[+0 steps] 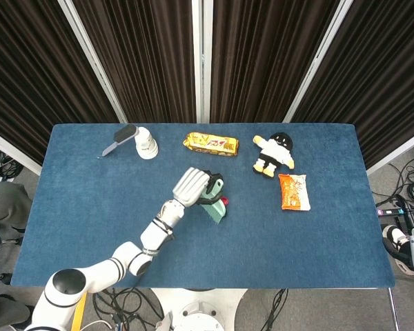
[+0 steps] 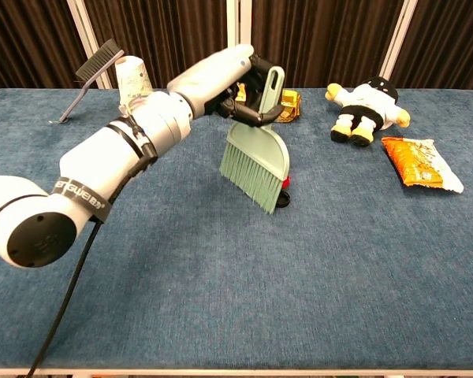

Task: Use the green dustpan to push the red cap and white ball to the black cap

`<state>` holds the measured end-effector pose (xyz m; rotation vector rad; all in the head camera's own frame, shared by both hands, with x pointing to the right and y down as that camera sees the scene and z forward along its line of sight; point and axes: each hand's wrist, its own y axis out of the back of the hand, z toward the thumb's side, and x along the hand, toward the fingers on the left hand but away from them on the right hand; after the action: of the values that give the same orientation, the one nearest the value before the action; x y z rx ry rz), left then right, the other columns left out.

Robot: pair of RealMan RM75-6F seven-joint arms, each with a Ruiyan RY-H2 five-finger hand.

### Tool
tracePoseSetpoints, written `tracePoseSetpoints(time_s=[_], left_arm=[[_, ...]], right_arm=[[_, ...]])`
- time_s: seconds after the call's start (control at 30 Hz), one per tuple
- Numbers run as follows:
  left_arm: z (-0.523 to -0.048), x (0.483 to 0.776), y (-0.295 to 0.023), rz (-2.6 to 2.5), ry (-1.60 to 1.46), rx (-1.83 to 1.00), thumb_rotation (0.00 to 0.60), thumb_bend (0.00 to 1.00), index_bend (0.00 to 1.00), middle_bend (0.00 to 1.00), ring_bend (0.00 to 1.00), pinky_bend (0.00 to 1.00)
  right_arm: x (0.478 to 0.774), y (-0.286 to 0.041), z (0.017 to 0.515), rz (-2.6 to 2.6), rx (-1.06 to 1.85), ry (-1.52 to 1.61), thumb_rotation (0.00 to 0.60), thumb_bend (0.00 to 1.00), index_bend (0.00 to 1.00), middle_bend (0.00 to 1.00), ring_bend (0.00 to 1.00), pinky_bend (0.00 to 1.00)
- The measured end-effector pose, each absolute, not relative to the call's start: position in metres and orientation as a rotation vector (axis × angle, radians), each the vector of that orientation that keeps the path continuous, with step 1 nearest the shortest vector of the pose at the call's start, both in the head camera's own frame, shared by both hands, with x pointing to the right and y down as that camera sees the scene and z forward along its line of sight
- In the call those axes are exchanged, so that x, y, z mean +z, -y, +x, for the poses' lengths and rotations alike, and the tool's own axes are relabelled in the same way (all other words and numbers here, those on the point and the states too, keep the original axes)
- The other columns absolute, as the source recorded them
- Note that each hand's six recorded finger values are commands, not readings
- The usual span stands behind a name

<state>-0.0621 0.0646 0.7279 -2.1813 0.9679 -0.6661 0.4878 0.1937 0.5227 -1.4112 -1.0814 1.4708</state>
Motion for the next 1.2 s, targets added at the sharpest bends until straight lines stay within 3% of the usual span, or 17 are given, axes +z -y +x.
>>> tracePoseSetpoints(time_s=[0.27,0.73,1.03,1.13,1.2], left_arm=[[-0.102,0.708,-0.054,-2.166,-0.997,-0.641,0.545,0.42,0.55,0.65,0.63,0.88],[-0.252,0.664,-0.063,-2.031,-0.851,-0.910,0.518,0.42,0.55,0.65,0.63,0.88],[-0.295,0.687,-0.094,-1.985,-0.528,-1.243,0.501,0.42,0.55,0.65,0.63,0.87],[-0.292,0.701,-0.104,-1.997,-0.420,-1.312,0.502,0.40,0.48,0.61,0.59,0.83],[-0.286,0.709,-0.107,-1.999,-0.364,-1.337,0.517,0.31,0.33,0.52,0.48,0.71]], right_arm=[[0.525,-0.191,0.483,-1.429,1.452,1.070,0.600,0.15,0.04,0.22,0.01,0.12],[0.528,-0.189,0.473,-1.450,1.430,1.051,0.600,0.15,0.04,0.22,0.01,0.12],[0.528,-0.190,0.469,-1.454,1.421,1.049,0.600,0.15,0.04,0.22,0.01,0.12],[0.526,-0.191,0.469,-1.449,1.423,1.050,0.600,0.15,0.04,0.22,0.01,0.12],[0.524,-0.192,0.470,-1.442,1.426,1.053,0.600,0.15,0.04,0.22,0.01,0.12]])
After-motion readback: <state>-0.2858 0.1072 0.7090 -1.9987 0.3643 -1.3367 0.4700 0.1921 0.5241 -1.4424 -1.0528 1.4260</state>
